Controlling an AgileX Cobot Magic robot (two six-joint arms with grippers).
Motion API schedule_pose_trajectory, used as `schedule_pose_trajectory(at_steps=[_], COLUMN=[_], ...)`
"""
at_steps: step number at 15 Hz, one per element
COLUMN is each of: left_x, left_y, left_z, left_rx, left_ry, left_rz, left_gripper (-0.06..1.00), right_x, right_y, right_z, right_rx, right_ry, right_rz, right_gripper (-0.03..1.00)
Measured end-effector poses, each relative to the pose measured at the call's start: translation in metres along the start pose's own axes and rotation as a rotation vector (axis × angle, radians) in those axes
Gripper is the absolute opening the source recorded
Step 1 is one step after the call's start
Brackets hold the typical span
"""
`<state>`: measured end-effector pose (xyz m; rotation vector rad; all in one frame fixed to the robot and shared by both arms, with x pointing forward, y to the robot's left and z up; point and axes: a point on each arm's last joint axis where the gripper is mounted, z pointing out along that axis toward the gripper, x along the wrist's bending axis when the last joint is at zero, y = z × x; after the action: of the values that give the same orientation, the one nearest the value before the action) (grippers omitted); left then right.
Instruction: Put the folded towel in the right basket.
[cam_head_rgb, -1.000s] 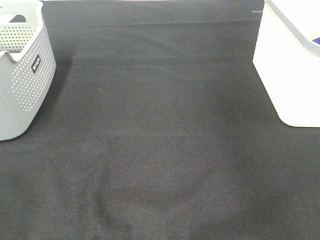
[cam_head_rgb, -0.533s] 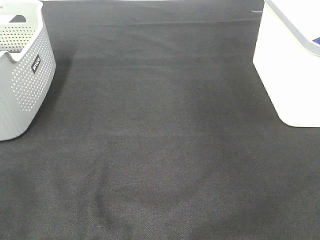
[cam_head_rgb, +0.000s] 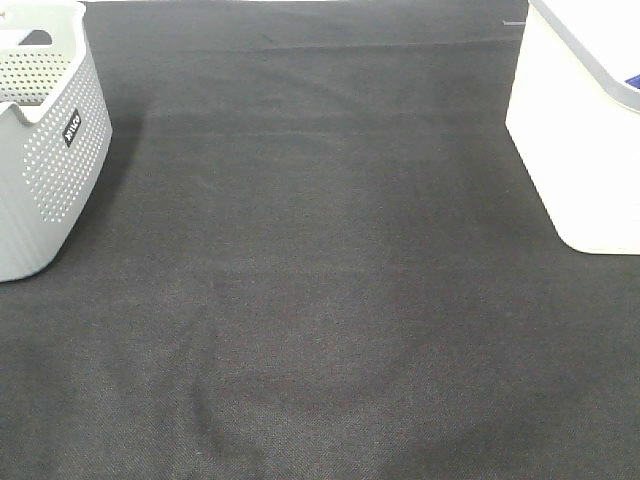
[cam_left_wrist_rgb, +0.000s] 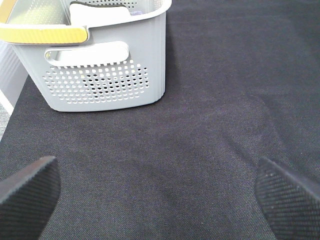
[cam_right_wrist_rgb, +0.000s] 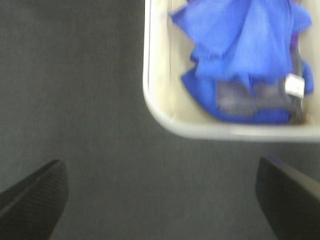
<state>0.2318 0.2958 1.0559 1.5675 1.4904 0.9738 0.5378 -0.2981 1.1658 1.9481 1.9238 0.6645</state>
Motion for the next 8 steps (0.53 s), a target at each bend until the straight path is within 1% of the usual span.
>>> schedule_pose_trajectory(at_steps=[3,4,5,6,8], left_x=[0.000,0.000,0.000,0.000,0.000], left_y=[0.000,0.000,0.000,0.000,0.000], left_z=[0.000,0.000,0.000,0.000,0.000], left_rx=[0.000,0.000,0.000,0.000,0.000], left_ry=[0.000,0.000,0.000,0.000,0.000], left_rz=[0.000,0.000,0.000,0.000,0.000], left_gripper=[0.99,0.99,0.99,0.99,0.99], right_x=[0.002,0.002,0.002,0.003,0.003], right_y=[-0.073,-0.108,-0.121,-0.152,-0.188], right_z=[-0.029,-0.039,-0.042,-0.048,-0.053], right_rx=[-0.088,-0.112,-0.118,-0.138,-0.172], right_ry=[-0.005,-0.007,-0.007,-0.007,-0.006], right_rz=[0.004,0.003,0.002,0.000,-0.005], right_gripper=[0.98,0.98,0.98,0.98,0.98])
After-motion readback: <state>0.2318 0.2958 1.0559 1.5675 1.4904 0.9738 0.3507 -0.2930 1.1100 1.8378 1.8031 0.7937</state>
